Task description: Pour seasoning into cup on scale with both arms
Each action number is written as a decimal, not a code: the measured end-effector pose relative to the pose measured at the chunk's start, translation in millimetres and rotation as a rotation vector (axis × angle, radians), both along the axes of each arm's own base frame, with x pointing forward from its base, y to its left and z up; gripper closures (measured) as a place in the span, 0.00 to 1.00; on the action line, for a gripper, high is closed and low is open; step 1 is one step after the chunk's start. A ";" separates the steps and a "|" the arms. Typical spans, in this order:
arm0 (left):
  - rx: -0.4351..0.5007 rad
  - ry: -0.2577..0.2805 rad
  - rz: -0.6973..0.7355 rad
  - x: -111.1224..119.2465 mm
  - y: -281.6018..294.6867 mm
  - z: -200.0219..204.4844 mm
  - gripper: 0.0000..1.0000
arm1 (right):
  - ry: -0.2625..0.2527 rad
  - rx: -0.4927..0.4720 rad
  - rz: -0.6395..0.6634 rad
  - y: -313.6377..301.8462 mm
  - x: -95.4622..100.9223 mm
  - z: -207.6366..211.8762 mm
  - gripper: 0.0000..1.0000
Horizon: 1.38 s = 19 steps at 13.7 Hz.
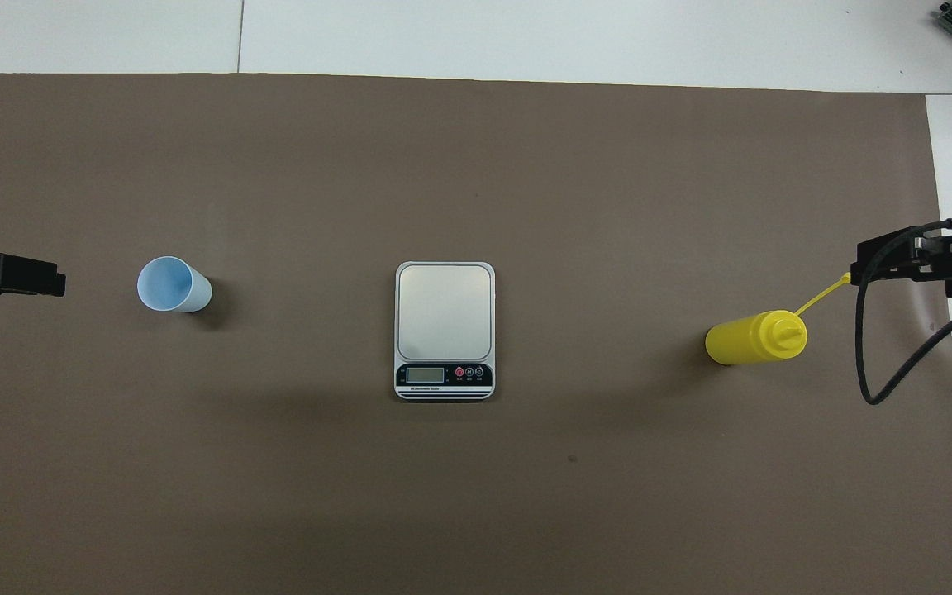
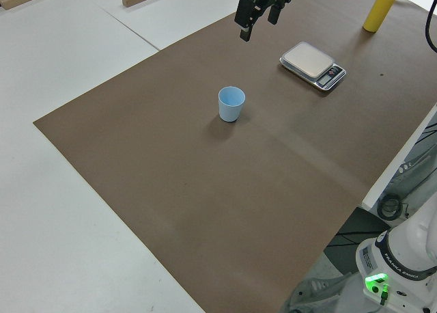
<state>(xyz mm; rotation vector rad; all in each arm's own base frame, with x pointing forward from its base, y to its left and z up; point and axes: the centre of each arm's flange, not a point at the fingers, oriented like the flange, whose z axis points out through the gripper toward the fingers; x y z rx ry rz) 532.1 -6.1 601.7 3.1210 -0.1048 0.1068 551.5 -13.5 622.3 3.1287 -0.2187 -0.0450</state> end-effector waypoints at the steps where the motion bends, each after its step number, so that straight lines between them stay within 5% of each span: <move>1: 0.000 -0.004 0.007 3.6 3.7 -7.1 0.00 | 0.000 0.000 0.000 0.0 0.0 0.0 0.00; 8: -0.004 0.014 0.070 56.9 19.5 -111.2 0.00 | 0.000 0.000 0.000 0.0 0.0 0.0 0.00; 12: -0.006 -0.016 0.130 50.0 26.7 -177.9 0.00 | 0.000 0.000 0.000 0.0 0.0 0.0 0.00; 19: -0.015 -0.013 0.240 40.7 20.7 -231.5 0.00 | 0.000 0.000 0.000 0.0 0.0 0.0 0.00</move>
